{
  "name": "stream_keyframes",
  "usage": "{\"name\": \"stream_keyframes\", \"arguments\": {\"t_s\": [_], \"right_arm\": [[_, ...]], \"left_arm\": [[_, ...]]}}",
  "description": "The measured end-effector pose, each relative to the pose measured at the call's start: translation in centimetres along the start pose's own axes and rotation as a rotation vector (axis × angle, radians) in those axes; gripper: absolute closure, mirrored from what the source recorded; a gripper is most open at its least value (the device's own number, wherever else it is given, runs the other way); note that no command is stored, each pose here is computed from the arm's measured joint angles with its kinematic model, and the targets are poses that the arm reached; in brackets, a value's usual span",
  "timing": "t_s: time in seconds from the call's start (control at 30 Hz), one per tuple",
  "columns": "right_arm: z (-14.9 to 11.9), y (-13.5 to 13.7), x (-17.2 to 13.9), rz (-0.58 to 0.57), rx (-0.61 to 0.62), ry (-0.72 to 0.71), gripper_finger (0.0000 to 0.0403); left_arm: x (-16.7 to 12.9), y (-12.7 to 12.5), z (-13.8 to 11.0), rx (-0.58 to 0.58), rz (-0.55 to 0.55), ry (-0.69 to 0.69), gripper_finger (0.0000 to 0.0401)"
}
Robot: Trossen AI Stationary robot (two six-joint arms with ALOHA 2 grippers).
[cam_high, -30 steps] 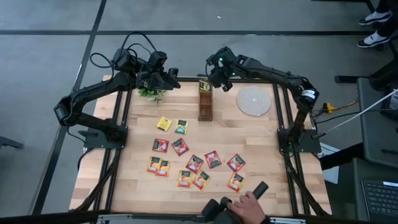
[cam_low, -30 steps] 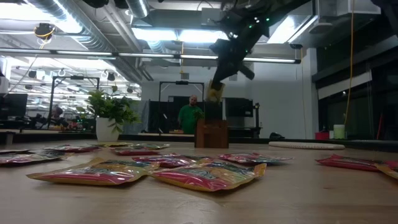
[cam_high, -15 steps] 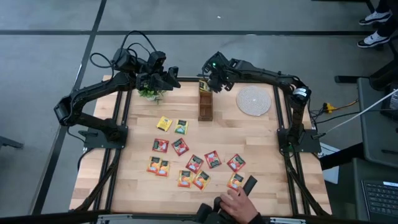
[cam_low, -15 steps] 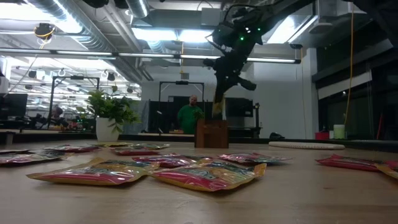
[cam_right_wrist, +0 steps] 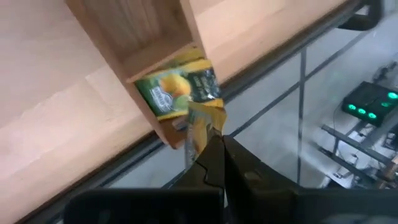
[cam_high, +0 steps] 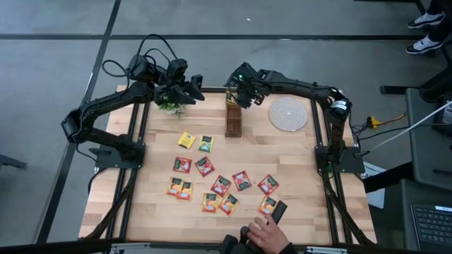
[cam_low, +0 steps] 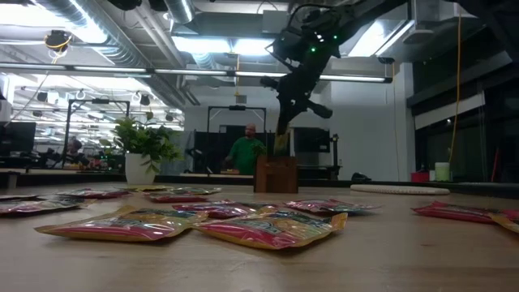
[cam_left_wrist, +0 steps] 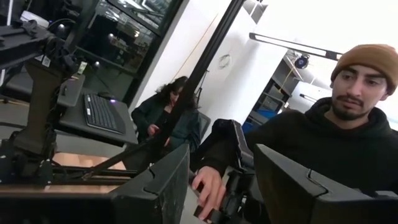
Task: Pick & Place Tea
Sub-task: Put the yellow tea bag into the left section of the wooden organizer
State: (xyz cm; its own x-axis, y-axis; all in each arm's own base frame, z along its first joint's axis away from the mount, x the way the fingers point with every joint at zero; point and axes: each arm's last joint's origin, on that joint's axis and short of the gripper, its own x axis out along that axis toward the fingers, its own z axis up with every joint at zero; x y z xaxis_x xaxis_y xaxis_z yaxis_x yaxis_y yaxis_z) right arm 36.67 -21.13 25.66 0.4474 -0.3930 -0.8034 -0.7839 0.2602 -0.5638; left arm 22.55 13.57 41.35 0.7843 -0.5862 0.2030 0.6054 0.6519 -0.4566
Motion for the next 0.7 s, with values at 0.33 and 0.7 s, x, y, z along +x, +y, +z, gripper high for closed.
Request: {"name": "stream_keyframes", "arguments": {"t_s": [0.33, 0.7], "right_arm": [[1.2, 0.5, 1.4, 0.065, -0.028, 0.012, 0.0403], [2.3, 0.7, 2.0, 0.088, -0.054, 0.008, 0.0403]], "left_arm": [[0.0, 0.0, 0.0, 0.035, -0.005, 0.009, 0.0226], [0.0, -0.1, -0.1, 0.072, -0.018, 0.029, 0.0226]]}}
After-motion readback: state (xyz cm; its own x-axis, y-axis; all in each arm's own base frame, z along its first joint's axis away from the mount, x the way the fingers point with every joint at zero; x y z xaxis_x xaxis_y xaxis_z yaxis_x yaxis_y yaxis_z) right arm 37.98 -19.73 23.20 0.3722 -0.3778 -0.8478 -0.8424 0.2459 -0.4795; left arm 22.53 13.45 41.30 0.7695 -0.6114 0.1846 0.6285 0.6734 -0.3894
